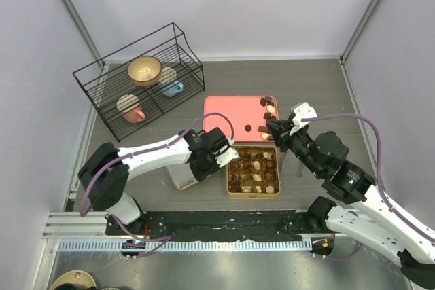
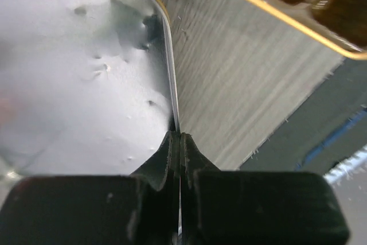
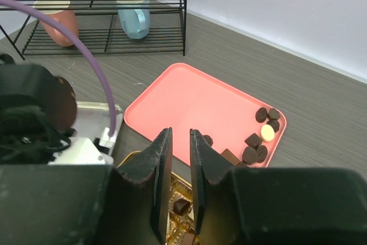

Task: Pack the chocolate
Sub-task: Pick up the box lid from the packing box.

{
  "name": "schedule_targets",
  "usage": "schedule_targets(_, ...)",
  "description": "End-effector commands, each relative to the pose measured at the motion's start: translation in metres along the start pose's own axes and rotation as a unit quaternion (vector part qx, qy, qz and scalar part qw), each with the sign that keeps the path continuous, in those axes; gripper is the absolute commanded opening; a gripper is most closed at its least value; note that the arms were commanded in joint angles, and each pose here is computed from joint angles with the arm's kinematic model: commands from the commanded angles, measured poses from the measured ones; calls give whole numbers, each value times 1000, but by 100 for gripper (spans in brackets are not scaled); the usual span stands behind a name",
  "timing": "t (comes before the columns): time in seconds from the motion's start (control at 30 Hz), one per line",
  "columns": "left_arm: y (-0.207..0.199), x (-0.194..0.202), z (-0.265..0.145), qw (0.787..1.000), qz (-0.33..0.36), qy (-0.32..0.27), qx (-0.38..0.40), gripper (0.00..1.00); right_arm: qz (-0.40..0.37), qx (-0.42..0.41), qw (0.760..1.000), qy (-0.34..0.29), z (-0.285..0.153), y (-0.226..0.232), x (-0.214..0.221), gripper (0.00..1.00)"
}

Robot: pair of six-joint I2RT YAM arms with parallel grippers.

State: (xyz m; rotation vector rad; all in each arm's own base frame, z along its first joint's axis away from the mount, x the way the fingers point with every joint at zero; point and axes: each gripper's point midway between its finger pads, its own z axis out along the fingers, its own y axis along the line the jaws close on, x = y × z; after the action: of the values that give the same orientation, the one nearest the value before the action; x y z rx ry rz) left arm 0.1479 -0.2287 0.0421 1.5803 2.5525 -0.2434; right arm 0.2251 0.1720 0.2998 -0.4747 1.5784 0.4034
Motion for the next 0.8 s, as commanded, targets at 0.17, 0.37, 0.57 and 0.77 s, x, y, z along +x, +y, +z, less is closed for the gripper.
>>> schedule_targets(0.17, -24, -32, -107, 992, 80, -90, 47, 0, -32, 41, 997, -56, -6, -18, -23, 32)
schedule_targets(0.37, -47, -26, -152, 978, 144, -104, 106, 0, -80, 18, 996, -43, 5, -10, 10, 58)
schedule_targets(0.57, -78, -3, -179, 948, 227, -107, 196, 0, -132, -73, 988, -43, -1, 17, 25, 70)
schedule_targets(0.77, -93, 9, -200, 919, 289, -123, 237, 0, -193, -170, 965, 50, -9, 40, 62, 75)
